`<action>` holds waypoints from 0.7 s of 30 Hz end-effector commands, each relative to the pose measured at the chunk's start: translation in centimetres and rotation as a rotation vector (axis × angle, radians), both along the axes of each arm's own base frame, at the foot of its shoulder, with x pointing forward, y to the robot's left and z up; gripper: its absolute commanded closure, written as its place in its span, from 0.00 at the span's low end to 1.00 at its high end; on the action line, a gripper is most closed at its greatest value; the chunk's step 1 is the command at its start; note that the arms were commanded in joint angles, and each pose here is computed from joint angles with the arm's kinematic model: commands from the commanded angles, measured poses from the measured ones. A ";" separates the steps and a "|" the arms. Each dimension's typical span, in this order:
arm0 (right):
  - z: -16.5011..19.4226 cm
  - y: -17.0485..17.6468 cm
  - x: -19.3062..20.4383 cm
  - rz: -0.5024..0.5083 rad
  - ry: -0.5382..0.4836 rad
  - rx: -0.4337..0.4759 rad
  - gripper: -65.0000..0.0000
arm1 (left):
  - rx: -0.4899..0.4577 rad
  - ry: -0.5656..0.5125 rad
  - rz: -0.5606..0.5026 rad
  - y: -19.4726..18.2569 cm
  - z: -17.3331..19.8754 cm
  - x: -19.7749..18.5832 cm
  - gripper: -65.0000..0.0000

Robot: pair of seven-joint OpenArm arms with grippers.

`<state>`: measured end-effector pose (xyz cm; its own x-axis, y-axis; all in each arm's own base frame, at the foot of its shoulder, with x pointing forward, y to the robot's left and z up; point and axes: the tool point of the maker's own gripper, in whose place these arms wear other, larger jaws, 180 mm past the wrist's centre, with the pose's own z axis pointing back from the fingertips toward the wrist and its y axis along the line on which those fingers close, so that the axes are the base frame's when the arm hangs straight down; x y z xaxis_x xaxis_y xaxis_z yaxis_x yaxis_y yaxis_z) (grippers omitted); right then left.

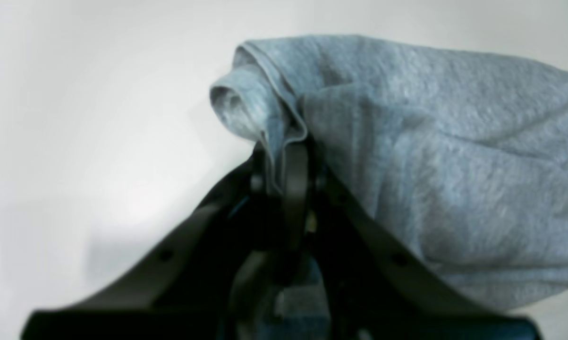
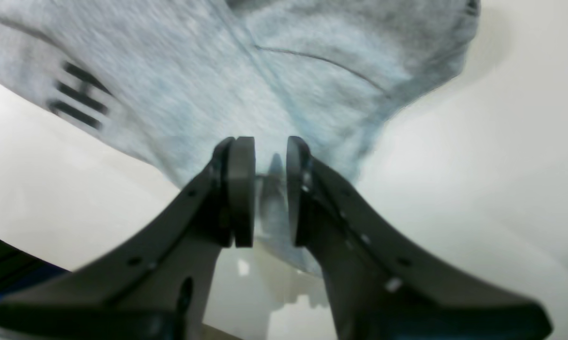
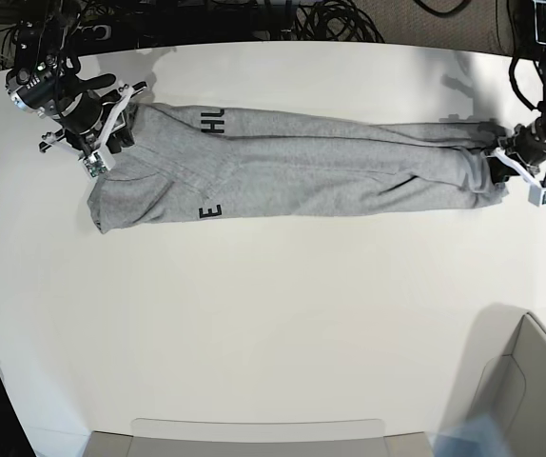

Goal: Fold the T-shirt properly
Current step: 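Carry the strip end with the left gripper toward the right gripper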

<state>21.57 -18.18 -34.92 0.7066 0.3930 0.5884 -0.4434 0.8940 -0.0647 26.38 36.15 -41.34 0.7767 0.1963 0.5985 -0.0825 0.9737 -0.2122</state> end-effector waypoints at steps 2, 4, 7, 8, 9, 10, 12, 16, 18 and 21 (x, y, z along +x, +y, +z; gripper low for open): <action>1.1 0.0 0.8 0.011 -0.046 -0.001 0.80 | 0.030 -0.111 -0.003 1.0 3.7 2.5 1.00; 1.2 0.0 0.9 0.011 -0.048 -0.002 0.80 | 0.031 -0.137 -0.021 0.5 4.7 3.1 1.00; 1.2 0.0 0.9 0.011 -0.048 -0.002 0.80 | 0.034 -0.169 -0.059 -0.7 5.8 3.7 1.00; 1.2 0.1 0.9 0.013 -0.049 -0.001 0.80 | 0.035 -0.174 -0.069 -1.1 6.0 3.9 1.00; 1.2 0.1 0.9 0.013 -0.049 -0.001 0.80 | 0.035 -0.180 -0.079 -1.4 6.3 4.0 1.00; 1.2 0.1 0.9 0.013 -0.049 -0.001 0.80 | 0.034 -0.179 -0.091 -1.8 6.4 4.1 1.00; 1.2 0.1 0.9 0.013 -0.049 -0.001 0.80 | 0.033 -0.156 -0.121 -2.6 6.5 3.9 1.00; 1.2 0.1 0.9 0.013 -0.049 -0.001 0.80 | 0.011 -0.151 -0.178 -5.2 7.1 3.9 1.00; 1.2 0.1 0.9 0.015 -0.048 -0.001 0.80 | 0.003 -0.139 -0.213 -6.6 7.3 3.7 1.00; 1.2 0.1 0.9 0.015 -0.048 -0.001 0.80 | -0.027 -0.134 -0.220 -9.0 7.6 3.7 1.00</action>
